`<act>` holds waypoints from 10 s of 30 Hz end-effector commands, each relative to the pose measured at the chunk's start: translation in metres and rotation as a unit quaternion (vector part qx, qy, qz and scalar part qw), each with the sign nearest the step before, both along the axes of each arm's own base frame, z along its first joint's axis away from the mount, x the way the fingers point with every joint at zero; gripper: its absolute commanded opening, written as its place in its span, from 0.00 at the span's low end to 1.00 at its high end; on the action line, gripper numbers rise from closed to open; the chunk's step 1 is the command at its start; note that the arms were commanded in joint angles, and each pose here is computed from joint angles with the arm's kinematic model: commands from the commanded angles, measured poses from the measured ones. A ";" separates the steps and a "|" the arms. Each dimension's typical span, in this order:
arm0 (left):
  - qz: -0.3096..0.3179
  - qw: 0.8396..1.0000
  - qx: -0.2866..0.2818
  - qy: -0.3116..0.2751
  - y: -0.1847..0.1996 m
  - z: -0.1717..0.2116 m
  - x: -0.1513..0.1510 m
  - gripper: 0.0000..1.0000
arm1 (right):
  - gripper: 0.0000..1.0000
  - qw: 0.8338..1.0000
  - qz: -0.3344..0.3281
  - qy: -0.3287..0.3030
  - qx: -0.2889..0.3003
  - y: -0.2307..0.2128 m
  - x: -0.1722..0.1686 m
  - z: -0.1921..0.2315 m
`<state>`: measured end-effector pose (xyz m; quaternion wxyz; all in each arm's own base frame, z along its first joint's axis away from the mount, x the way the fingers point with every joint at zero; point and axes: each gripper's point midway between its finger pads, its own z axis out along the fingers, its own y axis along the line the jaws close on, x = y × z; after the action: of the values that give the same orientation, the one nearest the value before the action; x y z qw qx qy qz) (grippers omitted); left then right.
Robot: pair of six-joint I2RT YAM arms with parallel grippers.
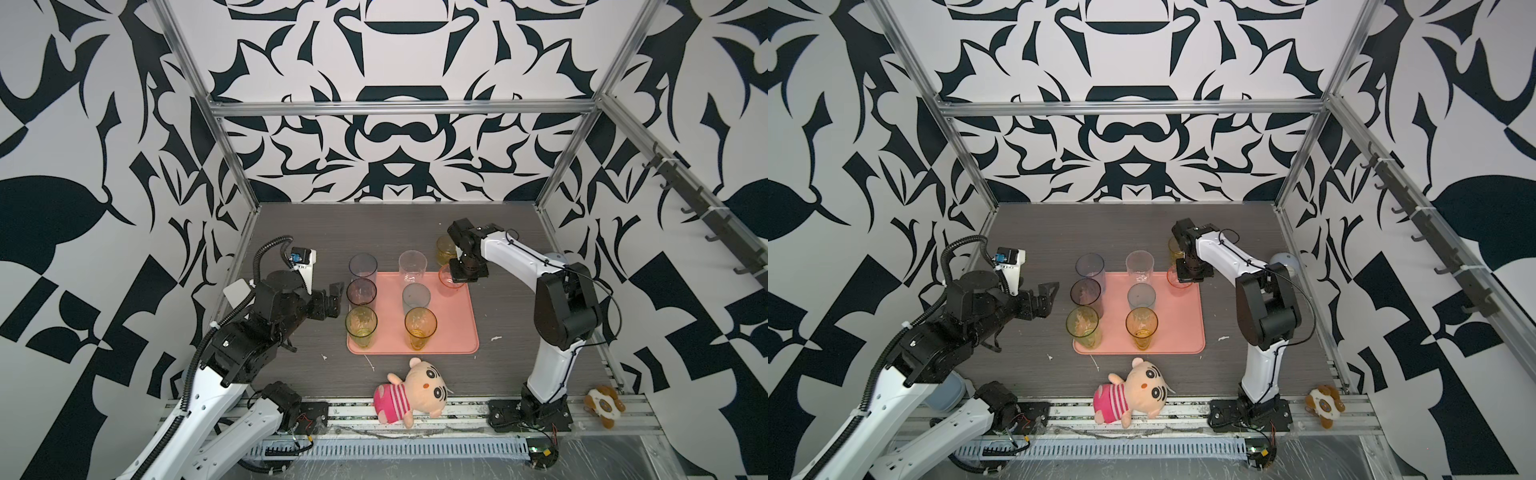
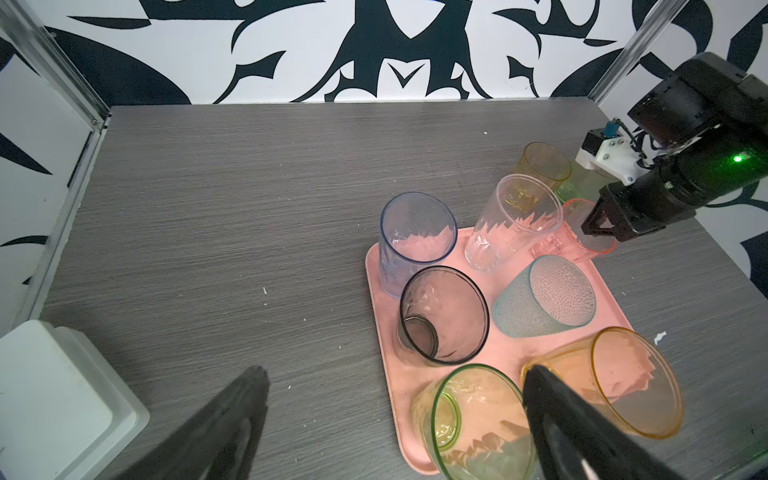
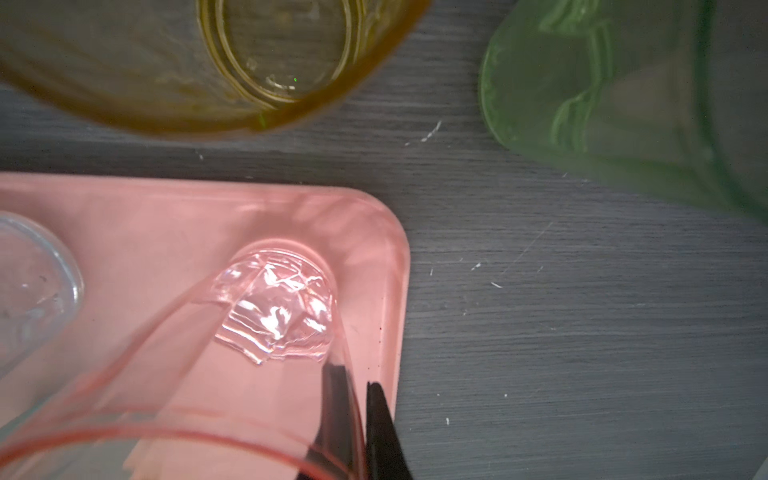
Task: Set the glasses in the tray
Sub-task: 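Lower the small pink glass onto the tray and open the right gripper, then move the right gripper over the amber glass beside the tray and close on it, then lift the amber glass and carry it onto the tray with the right gripper, then lower the amber glass onto the tray and open the right gripper, then move the right gripper to the green glass beyond the tray and grasp it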
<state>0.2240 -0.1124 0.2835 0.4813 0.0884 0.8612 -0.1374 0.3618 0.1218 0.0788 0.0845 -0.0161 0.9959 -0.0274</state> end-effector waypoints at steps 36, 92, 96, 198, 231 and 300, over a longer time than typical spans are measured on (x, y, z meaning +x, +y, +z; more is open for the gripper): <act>0.001 1.000 0.002 0.011 0.002 -0.009 -0.002 0.99 | 0.32 0.994 0.001 -0.111 0.011 -0.001 0.039 0.104; 0.006 1.000 0.004 0.016 0.002 -0.011 0.001 0.99 | 0.37 0.995 -0.016 -0.079 0.051 -0.006 0.132 0.046; 0.006 1.000 0.004 0.016 0.002 -0.011 0.001 1.00 | 0.36 0.996 -0.016 -0.074 0.055 -0.004 0.131 0.044; -0.002 1.000 -0.016 0.011 -0.001 -0.007 -0.002 0.99 | 0.00 0.992 0.016 -0.104 0.069 -0.004 -0.088 0.050; -0.003 1.000 -0.019 0.008 0.000 -0.005 -0.004 0.99 | 0.10 0.998 0.005 -0.063 0.020 -0.009 -0.077 0.014; 0.001 1.000 -0.021 0.005 0.002 -0.003 -0.005 0.99 | 0.97 0.947 -0.117 -0.300 0.007 -0.113 0.076 0.135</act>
<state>0.2191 -0.1116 0.2831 0.4805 0.0827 0.8592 -0.1551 0.4386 0.0097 0.2007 0.3756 0.0903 0.9210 -0.0505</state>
